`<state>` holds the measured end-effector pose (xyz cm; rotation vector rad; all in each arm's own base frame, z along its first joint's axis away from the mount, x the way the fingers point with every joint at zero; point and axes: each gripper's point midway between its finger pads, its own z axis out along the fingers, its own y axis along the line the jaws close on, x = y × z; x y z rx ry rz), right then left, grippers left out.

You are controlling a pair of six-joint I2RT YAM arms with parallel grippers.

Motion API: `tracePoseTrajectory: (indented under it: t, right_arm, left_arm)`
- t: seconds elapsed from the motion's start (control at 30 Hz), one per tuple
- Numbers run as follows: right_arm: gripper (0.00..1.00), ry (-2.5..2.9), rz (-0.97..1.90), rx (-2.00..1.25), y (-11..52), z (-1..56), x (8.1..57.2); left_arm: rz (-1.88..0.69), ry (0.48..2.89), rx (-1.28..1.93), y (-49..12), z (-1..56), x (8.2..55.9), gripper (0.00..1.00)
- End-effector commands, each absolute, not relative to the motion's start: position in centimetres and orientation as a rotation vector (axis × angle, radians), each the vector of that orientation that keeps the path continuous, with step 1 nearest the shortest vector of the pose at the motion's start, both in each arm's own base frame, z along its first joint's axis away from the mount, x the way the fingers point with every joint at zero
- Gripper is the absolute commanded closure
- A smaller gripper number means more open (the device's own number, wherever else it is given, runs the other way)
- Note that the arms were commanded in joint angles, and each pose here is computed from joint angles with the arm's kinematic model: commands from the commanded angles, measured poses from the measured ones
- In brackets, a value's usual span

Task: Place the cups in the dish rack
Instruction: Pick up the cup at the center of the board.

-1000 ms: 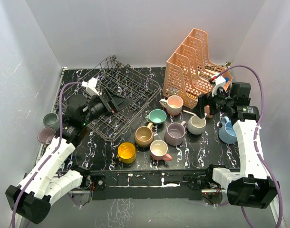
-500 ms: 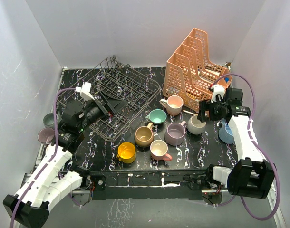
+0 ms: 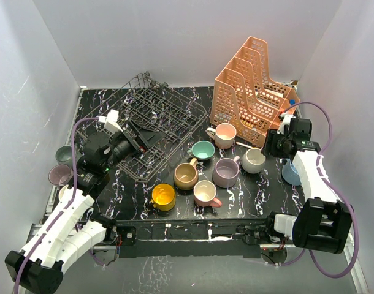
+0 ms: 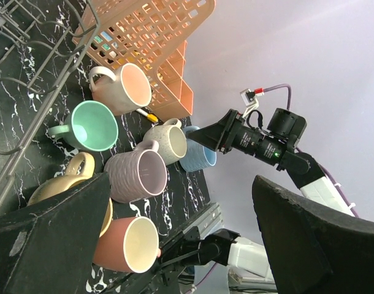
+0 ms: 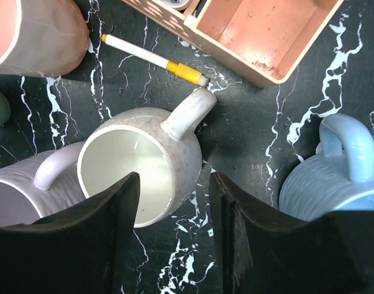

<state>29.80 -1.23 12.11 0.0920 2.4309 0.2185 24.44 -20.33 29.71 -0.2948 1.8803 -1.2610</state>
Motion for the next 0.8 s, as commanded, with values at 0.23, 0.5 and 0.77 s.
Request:
tracePoseTrajectory:
  t: [0.23, 0.5, 0.77]
  right_arm:
    - [0.48, 2.273, 0.259, -0.444, 0.3, 15.3, 31.7]
    - [0.36, 1.727, 0.301, -1.470, 4.4, 17.0, 28.4]
    - [0.17, 1.388, 0.198, -1.844, 4.5, 17.3, 30.0]
  left_arm:
    - [-1.279, 1.844, -0.291, -20.3, 30.8, 24.3, 0.03]
    - [-1.268, 1.834, -0.284, -20.2, 30.8, 24.4, 0.03]
    - [-1.267, 1.853, -0.293, -20.2, 30.1, 24.4, 0.03]
